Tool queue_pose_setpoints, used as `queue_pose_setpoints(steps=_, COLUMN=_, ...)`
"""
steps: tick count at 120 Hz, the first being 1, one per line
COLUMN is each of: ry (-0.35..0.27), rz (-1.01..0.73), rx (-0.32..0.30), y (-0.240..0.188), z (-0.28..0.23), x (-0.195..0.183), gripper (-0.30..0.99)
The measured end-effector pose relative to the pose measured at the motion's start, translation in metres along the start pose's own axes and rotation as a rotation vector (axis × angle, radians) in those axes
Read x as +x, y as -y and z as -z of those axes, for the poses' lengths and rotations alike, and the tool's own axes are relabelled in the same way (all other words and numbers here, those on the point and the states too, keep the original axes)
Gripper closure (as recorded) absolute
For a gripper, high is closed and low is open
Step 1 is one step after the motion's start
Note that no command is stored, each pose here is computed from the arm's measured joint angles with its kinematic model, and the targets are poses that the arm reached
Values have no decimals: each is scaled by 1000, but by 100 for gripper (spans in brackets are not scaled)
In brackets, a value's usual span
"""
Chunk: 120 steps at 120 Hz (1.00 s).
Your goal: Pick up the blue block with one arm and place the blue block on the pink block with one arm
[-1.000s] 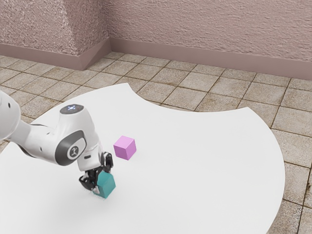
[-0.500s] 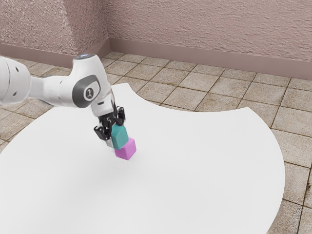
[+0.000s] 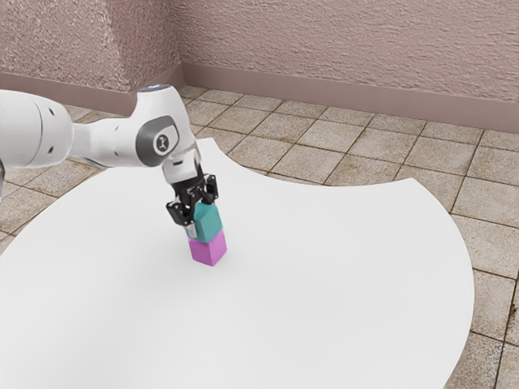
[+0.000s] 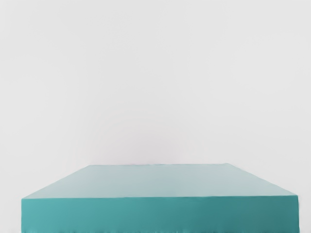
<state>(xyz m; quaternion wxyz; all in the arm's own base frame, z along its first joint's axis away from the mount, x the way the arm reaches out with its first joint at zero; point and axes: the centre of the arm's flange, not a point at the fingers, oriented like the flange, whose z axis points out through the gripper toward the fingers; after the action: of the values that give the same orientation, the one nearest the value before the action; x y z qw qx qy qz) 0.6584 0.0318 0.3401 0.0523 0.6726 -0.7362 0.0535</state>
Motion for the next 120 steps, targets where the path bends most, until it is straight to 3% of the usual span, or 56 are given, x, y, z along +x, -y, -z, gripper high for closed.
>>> queue_pose_setpoints(steps=13, ry=-2, rz=-4, rx=-7, y=2, z=-4, x=-6, gripper=32)
queue_pose_setpoints(steps=53, ry=-6, rz=-21, rx=-24, y=1, z=-8, x=-10, gripper=7)
queue_pose_setpoints(steps=78, ry=34, rz=34, rx=58, y=-16, z=69, x=-48, gripper=3)
queue_pose_setpoints(steps=89, ry=96, rz=24, rx=147, y=-51, z=181, x=-19, gripper=2)
queue_pose_setpoints(steps=97, ry=132, rz=24, rx=169, y=-87, z=249, x=19, gripper=1)
queue_pose_setpoints(steps=109, ry=184, rz=31, rx=95, y=-118, z=278, x=71, gripper=1)
queue_pose_setpoints(steps=120, ry=205, rz=92, rx=18, y=-125, z=273, x=85, gripper=1)
